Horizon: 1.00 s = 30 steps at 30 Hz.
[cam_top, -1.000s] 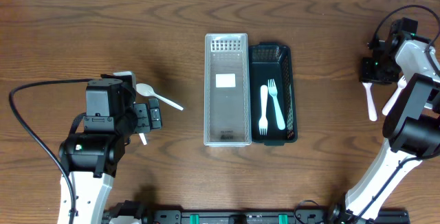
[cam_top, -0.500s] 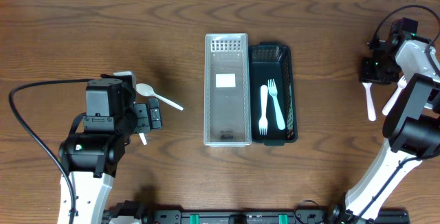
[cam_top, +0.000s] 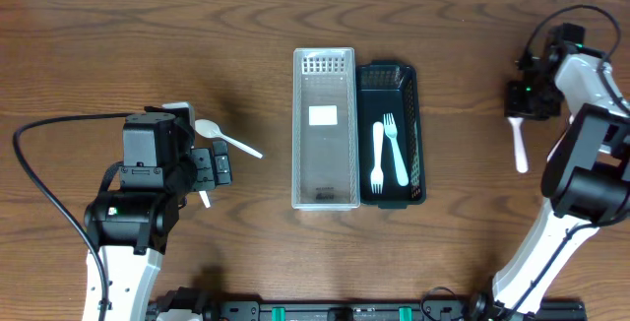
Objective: Pack container
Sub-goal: 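Carry the spoon into the black basket and release it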
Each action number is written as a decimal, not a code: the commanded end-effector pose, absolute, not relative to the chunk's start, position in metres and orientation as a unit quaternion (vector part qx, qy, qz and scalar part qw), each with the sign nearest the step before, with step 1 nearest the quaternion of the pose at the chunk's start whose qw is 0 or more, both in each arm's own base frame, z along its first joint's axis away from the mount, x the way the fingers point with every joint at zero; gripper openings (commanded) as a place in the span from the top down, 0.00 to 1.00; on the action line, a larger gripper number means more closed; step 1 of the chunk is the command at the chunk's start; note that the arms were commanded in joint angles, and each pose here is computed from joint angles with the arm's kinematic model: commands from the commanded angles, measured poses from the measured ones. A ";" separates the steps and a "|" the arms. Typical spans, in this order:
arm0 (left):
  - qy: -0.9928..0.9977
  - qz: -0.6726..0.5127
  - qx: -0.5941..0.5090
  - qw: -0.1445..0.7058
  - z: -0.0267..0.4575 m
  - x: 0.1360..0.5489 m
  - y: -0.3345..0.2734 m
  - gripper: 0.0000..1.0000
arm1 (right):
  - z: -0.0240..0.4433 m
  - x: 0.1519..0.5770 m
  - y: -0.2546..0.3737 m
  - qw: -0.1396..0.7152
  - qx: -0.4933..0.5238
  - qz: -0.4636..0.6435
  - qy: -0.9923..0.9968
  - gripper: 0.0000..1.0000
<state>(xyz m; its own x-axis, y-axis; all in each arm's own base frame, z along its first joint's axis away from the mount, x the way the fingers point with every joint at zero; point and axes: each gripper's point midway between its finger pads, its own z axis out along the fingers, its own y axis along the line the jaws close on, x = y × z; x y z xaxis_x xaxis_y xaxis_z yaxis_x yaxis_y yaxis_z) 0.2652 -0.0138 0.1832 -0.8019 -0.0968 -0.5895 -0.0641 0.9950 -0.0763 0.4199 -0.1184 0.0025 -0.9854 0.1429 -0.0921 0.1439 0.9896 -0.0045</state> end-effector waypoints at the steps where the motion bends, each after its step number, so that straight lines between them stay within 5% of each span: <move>1: 0.946 -0.025 -0.041 0.320 0.190 0.268 -0.013 0.02 | 0.071 0.447 -0.094 0.123 0.066 -0.009 0.990 0.99; 7: 0.946 -0.025 -0.041 0.319 0.190 0.268 -0.013 0.02 | 0.174 0.447 -0.018 0.204 0.033 0.007 0.978 0.99; 13: 0.946 -0.025 -0.041 0.319 0.190 0.268 -0.013 0.02 | 0.216 0.426 0.075 0.239 0.006 0.051 0.970 0.99; 20: 0.946 -0.025 -0.041 0.319 0.190 0.268 -0.013 0.02 | 0.174 0.404 0.146 0.176 -0.008 0.070 0.982 0.99; 30: 0.946 -0.025 -0.041 0.319 0.190 0.268 -0.013 0.02 | 0.074 0.390 0.164 0.067 -0.034 0.014 0.997 0.99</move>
